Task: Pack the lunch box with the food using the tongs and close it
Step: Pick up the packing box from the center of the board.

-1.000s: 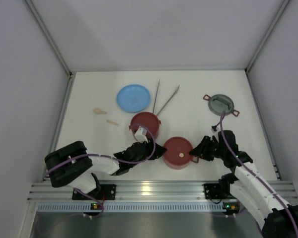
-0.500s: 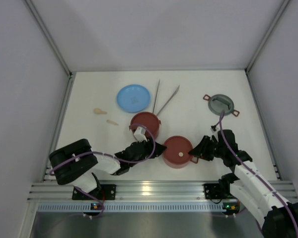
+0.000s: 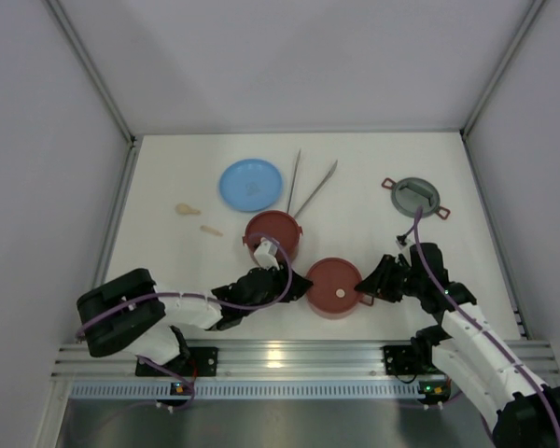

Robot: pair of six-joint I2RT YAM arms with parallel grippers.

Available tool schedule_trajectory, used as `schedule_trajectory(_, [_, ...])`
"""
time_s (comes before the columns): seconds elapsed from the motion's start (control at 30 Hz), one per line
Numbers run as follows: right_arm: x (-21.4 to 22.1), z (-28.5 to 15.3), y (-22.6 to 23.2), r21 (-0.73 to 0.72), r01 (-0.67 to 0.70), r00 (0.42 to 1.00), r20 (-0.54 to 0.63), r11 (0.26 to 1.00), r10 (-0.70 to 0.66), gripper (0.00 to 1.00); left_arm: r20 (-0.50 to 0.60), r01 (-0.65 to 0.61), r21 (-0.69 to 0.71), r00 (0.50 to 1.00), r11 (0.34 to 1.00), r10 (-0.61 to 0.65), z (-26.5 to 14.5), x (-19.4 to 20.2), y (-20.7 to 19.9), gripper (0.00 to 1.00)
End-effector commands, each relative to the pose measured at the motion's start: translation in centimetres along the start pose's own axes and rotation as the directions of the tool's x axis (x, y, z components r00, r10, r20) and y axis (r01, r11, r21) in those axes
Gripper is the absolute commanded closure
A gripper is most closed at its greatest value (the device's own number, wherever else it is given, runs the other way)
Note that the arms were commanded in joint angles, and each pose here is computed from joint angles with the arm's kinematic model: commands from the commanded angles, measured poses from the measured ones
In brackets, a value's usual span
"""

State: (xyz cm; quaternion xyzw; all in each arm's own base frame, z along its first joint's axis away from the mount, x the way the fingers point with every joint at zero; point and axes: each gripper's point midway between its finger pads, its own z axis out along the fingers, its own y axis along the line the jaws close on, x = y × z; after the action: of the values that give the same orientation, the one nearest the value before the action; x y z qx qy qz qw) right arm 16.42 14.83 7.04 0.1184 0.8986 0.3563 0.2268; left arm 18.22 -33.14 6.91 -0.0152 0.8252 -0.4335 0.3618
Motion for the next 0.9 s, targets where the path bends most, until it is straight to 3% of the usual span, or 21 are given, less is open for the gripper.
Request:
schedule_trajectory(0.0, [-2.7, -1.2, 4.0, -0.116, 0.052, 0.996, 0.082, 0.992, -0.042, 0.91, -0.074, -0.071, 0.057, 0.994, 0.996, 0.075, -0.9, 1.4, -1.9, 1.0])
schedule_trajectory(0.87, [-4.7, -2.7, 7.3, -0.16, 0.068, 0.994, 0.09, 0.985, -0.054, 0.91, -0.059, -0.125, 0.088, 0.99, 0.988, 0.13, -3.2, -1.2, -6.7, 1.0])
